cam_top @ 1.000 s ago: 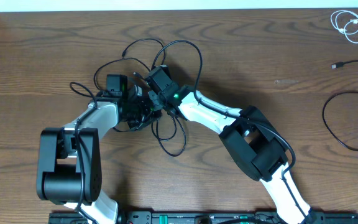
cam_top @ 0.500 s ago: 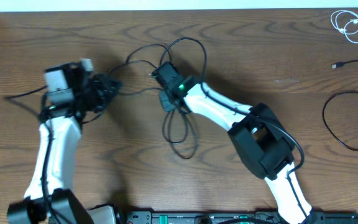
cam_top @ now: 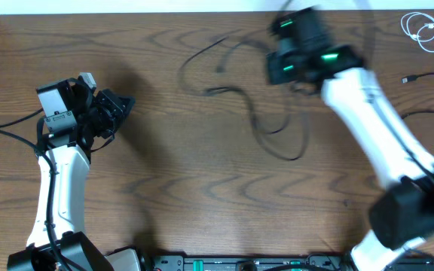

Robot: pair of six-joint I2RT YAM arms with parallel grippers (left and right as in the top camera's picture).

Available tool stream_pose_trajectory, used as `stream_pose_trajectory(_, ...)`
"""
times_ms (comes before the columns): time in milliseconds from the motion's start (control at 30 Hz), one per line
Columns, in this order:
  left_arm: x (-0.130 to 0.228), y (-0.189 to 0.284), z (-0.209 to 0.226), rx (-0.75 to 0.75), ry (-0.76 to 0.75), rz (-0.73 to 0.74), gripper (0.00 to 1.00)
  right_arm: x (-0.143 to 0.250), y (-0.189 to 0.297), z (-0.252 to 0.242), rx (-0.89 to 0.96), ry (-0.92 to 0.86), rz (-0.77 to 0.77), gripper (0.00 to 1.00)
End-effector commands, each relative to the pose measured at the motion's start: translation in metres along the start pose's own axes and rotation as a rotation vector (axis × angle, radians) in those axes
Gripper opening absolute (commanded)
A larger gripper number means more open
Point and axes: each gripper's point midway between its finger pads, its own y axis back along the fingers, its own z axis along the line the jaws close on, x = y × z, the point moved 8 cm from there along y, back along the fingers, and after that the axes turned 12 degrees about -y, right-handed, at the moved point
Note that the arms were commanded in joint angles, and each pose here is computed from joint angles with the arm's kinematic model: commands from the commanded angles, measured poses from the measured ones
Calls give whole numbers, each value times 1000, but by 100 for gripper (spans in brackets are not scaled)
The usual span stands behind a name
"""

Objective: Untangle cables

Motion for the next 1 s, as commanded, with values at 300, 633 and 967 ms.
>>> stream_pose_trajectory(300,-3,3,-3,7,-8,-6,8,-33,161,-190,293,-313,-335,1)
stream_pose_trajectory(633,-1,1,-5,11,-14,0,8,5,226,-288,490,-575,-398,1)
stream_pose_trajectory(967,7,-10,-16,-33,-74,8,8,34,243,-353,585,-747,-407,4)
